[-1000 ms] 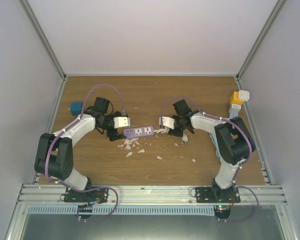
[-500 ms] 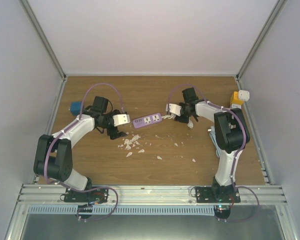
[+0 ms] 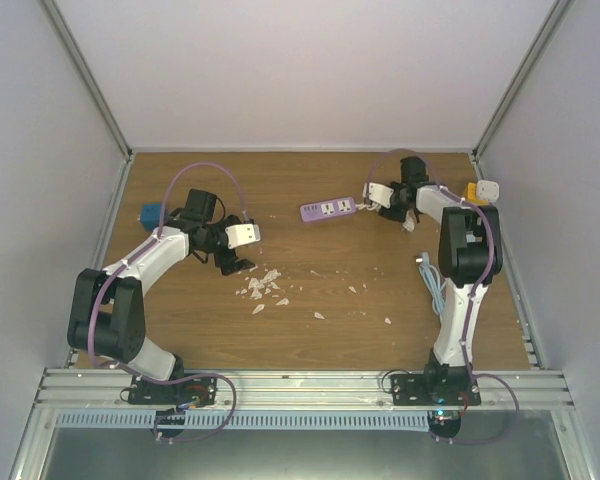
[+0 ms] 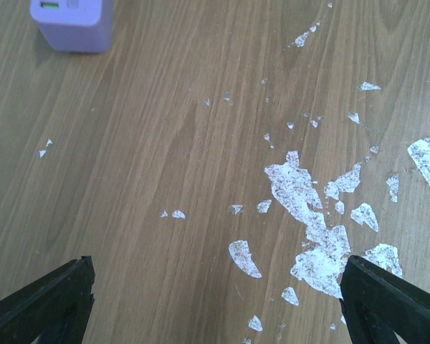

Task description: Pull the plug off the socket

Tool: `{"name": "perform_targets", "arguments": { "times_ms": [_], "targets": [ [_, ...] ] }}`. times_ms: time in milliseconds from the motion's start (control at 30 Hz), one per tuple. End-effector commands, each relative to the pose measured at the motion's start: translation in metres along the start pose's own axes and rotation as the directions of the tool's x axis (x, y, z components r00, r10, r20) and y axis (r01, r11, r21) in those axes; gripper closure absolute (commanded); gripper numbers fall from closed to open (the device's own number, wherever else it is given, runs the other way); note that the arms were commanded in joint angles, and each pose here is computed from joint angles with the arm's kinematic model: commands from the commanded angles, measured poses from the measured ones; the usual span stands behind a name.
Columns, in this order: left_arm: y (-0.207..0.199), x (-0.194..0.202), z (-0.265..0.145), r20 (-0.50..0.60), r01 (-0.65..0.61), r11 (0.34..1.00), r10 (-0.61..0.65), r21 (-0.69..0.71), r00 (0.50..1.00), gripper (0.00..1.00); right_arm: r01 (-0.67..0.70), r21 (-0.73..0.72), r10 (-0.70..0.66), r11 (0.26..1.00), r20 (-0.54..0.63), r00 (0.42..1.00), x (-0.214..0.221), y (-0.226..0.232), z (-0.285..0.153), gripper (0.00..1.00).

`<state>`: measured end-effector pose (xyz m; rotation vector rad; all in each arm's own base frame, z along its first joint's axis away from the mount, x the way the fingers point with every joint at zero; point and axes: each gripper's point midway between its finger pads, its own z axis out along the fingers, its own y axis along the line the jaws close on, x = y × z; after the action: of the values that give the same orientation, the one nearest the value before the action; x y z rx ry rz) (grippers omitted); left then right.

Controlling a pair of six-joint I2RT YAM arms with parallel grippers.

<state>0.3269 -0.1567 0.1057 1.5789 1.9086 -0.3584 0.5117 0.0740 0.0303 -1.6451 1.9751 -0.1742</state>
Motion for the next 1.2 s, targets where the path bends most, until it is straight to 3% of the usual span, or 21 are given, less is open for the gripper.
{"name": "perform_targets", "arguments": {
  "times_ms": [0, 333, 633, 833, 1000, 1167],
  "targets": [
    [0.011, -0.006, -0.002, 0.012, -0.009, 1.0, 0.009, -0.025, 1.0, 0.06, 0.006, 0.018, -0.005, 1.0, -0.068, 0.998, 0.034, -0.016, 0.016, 0.64],
    [0.014, -0.005, -0.002, 0.005, -0.009, 1.0, 0.009, -0.029, 1.0, 0.06, -0.066, 0.098, 0.075, 0.993, -0.096, 0.992, 0.064, -0.062, 0.014, 0.6],
    [0.022, -0.011, 0.0, 0.021, 0.001, 0.999, 0.0, -0.035, 1.0, 0.06, -0.162, 0.099, 0.163, 0.982, -0.005, 0.987, 0.037, -0.074, -0.025, 0.26],
    [0.026, -0.013, 0.001, 0.028, 0.006, 0.999, -0.005, -0.038, 1.0, 0.06, -0.233, 0.105, 0.227, 0.967, 0.069, 0.971, 0.017, -0.07, -0.069, 0.22],
    [0.032, -0.019, 0.001, 0.047, 0.028, 0.999, -0.026, -0.045, 0.999, 0.06, -0.386, 0.105, 0.37, 0.917, 0.145, 0.918, 0.014, -0.063, -0.114, 0.2],
    [0.041, -0.025, 0.0, 0.069, 0.051, 0.997, -0.047, -0.065, 0.996, 0.06, -0.588, 0.127, 0.548, 0.799, 0.246, 0.799, 0.023, -0.056, -0.172, 0.15]
  ]
}}
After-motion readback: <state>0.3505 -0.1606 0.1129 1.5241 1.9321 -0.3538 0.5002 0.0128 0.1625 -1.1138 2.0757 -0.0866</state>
